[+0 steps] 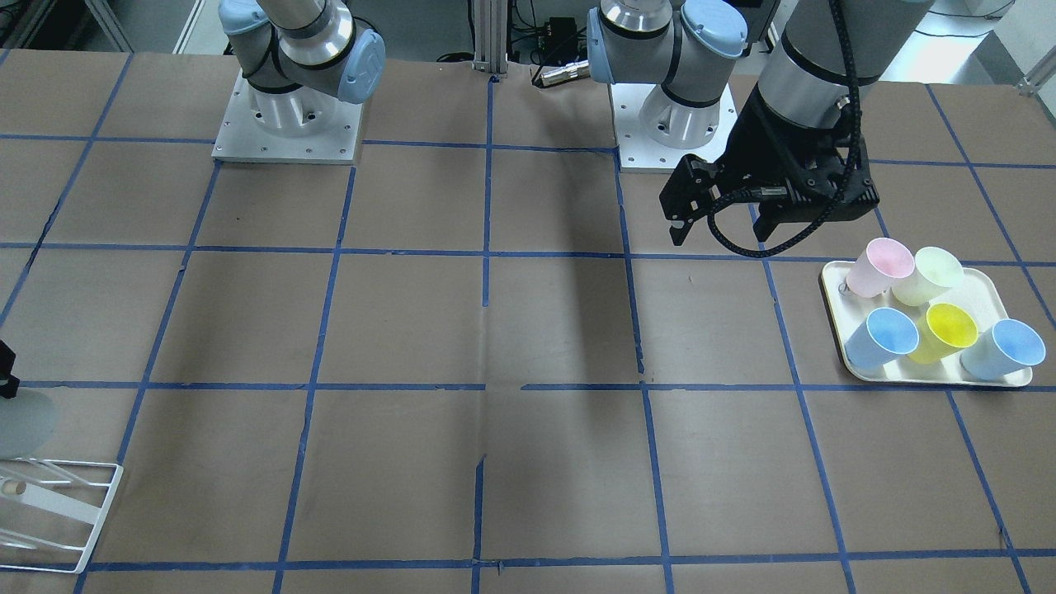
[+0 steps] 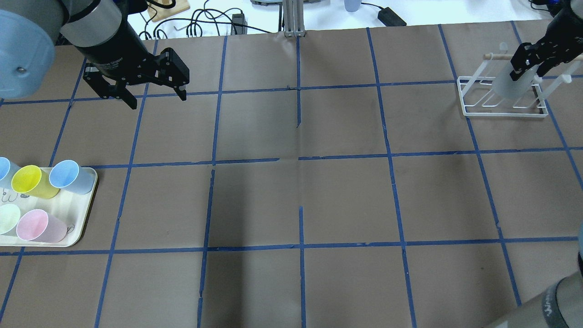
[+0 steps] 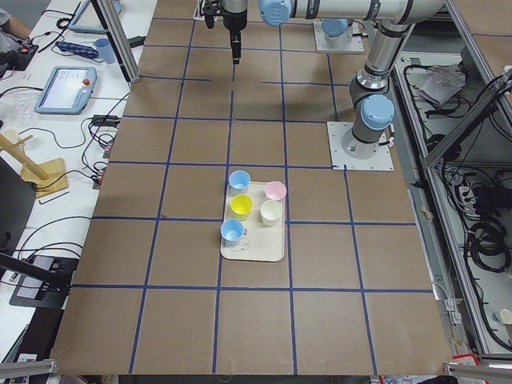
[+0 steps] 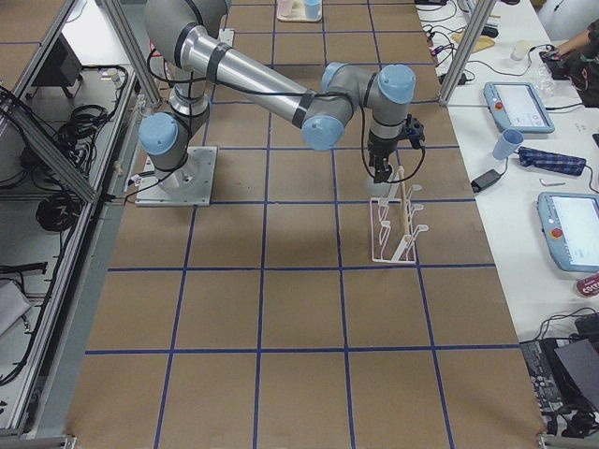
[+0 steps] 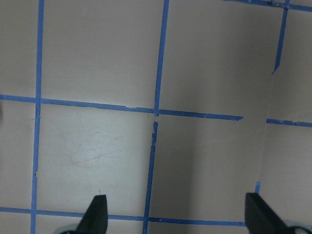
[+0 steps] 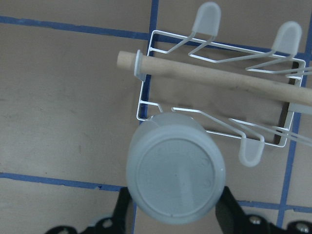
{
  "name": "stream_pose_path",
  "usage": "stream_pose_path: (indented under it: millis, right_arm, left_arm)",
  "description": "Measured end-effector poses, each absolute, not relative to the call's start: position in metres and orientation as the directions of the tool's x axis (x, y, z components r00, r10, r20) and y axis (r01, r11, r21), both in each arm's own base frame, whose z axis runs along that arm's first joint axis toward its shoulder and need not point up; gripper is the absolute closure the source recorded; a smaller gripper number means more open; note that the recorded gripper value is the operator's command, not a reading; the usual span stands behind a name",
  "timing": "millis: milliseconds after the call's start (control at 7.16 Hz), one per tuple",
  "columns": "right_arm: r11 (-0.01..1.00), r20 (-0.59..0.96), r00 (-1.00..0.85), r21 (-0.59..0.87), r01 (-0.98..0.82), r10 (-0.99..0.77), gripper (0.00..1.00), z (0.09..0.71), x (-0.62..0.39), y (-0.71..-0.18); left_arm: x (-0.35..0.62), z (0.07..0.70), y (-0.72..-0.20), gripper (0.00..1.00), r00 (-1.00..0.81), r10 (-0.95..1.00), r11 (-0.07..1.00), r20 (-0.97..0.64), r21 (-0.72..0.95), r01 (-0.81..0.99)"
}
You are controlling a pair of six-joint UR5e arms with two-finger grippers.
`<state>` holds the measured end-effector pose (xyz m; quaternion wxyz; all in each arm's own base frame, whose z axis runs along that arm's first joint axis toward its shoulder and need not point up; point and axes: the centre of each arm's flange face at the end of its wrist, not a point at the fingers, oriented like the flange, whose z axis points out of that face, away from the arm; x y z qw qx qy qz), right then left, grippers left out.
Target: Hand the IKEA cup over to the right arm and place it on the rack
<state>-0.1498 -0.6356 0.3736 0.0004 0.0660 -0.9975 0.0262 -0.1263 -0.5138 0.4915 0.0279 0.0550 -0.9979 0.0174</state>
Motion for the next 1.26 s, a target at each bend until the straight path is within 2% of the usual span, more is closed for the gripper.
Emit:
stream_pose_path:
  millis: [419, 559, 699, 978, 1257]
  right_arm:
    - [0.991, -0.014, -0.991, -0.021, -0.13, -0.13, 0.83, 0.347, -0.154, -0.644]
    - [0.991, -0.013, -0.991, -0.019, -0.13, -0.13, 0.75, 0.339, -0.156, -0.647]
    - [0.991, -0.01, -0.991, -0.02, -0.13, -0.13, 0.41, 0.335, -0.157, -0.649]
    - [0.992, -0.011, -0.992, -0.024, -0.123, -0.123, 0.0, 0.334, -0.157, -0.65]
    - [0.993, -0.011, -0.993, -0.025, -0.117, -0.117, 0.0, 0.345, -0.156, -0.648]
  left_arm:
    - [-0.127, 0.491, -0.514, 0.0, -0.992, -0.108, 0.993, 0.058, -0.031, -0.11]
    - [-0.126, 0.491, -0.514, 0.0, -0.992, -0.109, 0.993, 0.058, -0.031, -0.111]
    - [-0.126, 0.491, -0.514, 0.0, -0.992, -0.109, 0.993, 0.057, -0.031, -0.111]
    - [-0.126, 0.491, -0.514, 0.0, -0.992, -0.11, 0.993, 0.057, -0.03, -0.112]
    - [-0.125, 0.491, -0.514, 0.0, -0.992, -0.111, 0.993, 0.057, -0.031, -0.112]
